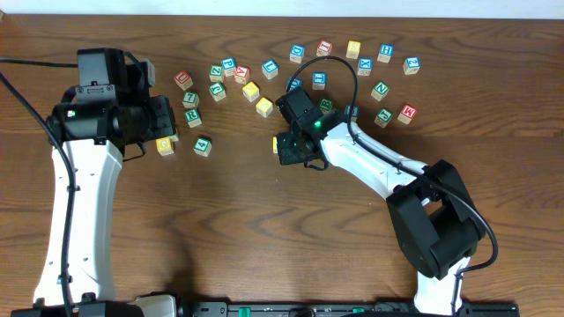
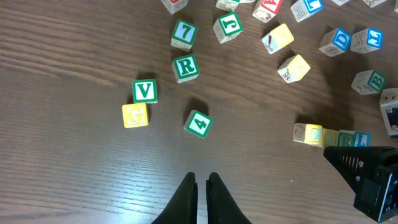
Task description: Spell out CORL
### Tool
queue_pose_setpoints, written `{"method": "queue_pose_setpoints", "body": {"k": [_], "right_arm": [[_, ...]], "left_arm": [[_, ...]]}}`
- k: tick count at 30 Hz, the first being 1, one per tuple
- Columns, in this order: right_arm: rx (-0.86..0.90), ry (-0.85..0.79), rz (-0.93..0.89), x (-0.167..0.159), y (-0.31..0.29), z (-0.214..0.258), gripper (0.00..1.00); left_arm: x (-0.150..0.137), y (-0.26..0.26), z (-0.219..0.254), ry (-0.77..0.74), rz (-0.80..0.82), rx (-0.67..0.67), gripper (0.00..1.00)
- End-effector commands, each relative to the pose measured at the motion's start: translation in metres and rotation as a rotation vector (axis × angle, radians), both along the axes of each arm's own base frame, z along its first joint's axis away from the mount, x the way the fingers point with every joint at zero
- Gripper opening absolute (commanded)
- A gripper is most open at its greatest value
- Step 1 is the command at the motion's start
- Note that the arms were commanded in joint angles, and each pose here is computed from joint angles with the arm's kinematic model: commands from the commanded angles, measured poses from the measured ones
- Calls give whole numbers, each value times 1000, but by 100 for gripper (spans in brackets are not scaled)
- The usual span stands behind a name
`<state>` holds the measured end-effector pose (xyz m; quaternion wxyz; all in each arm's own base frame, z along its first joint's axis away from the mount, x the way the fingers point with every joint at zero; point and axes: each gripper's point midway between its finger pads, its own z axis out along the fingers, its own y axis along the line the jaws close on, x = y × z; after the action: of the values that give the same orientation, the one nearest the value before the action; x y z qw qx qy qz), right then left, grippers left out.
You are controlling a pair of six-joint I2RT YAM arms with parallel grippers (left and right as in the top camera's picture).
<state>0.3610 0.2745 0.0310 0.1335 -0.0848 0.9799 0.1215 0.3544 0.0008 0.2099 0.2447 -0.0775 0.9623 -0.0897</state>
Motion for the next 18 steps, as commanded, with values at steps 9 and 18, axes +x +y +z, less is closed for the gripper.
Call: {"method": "queue_pose_setpoints", "body": {"k": [9,18], "right_arm": [[-17,7,-19,2,-5,-9,1],[-17,5,-19,3,-5,-9,1]], "left_arm": [[2,2,-1,5,-3,9,8],[2,2,-1,5,-3,9,8]]}}
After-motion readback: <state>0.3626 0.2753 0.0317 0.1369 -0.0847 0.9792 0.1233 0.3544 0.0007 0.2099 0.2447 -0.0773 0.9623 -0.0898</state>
